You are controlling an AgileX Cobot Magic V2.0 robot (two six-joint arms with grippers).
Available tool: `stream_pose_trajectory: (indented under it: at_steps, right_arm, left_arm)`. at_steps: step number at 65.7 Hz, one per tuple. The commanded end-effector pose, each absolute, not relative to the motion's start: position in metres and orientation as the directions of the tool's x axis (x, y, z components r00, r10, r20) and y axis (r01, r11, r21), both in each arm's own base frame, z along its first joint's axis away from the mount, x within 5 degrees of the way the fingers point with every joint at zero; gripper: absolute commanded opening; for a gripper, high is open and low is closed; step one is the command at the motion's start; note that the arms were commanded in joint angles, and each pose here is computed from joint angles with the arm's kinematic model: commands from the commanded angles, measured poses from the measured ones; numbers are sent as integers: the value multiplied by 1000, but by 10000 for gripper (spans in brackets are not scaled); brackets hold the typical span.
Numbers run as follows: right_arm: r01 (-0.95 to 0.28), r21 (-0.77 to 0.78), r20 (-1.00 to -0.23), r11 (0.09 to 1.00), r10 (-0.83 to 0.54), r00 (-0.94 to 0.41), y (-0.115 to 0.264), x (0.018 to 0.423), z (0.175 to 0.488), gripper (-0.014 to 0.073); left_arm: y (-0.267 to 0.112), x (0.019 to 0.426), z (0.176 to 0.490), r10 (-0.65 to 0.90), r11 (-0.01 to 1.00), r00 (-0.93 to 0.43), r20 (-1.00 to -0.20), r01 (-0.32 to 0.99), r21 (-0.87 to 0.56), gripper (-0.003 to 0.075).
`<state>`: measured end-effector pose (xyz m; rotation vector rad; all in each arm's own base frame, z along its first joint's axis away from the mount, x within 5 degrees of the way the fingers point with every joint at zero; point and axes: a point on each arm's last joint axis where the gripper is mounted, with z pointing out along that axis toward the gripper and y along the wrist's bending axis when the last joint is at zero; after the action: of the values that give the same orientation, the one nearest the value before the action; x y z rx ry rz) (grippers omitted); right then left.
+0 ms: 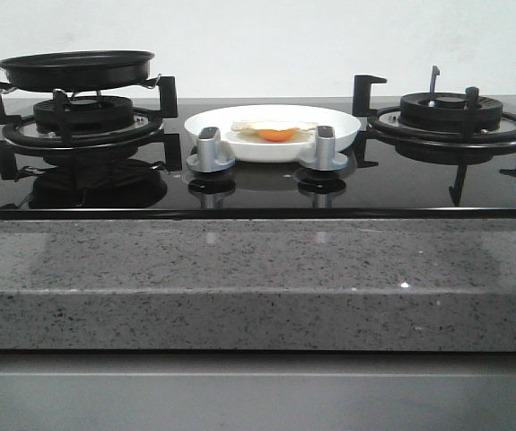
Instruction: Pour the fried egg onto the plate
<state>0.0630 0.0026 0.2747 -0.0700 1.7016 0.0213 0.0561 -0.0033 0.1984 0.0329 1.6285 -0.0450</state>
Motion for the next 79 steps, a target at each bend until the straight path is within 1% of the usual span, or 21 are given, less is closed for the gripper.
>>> stream_pose_trajectory:
  at_steps: [1,9,14,23,26,79]
  right_arm:
    - [-21,-32,-999,999,-31,26,1,62,273,-57]
    - [15,-1,-999,1000,-2,54,-1,58,241,-57]
    - [29,3,-999,1000,2,49,-2,56,222,-57]
    - [29,3,-999,1000,2,38,-2,55,202,-57]
    - [31,3,-1000,1000,3,12,-2,55,199,-57]
    - [31,3,-1000,1000,3,10,-2,55,199,-57]
  left_arm:
    - [-2,55,205,-28,999,40,-999,39,-27,-19]
    - [-2,55,205,-28,999,40,-999,39,-27,-19]
    - [-2,55,205,-28,999,40,-999,39,-27,-19]
    - [-2,55,205,-28,999,38,-999,39,-27,-19]
    - [-2,55,205,-28,999,38,-999,39,-27,-19]
    - [-2,55,205,-28,999,36,-999,39,-27,-19]
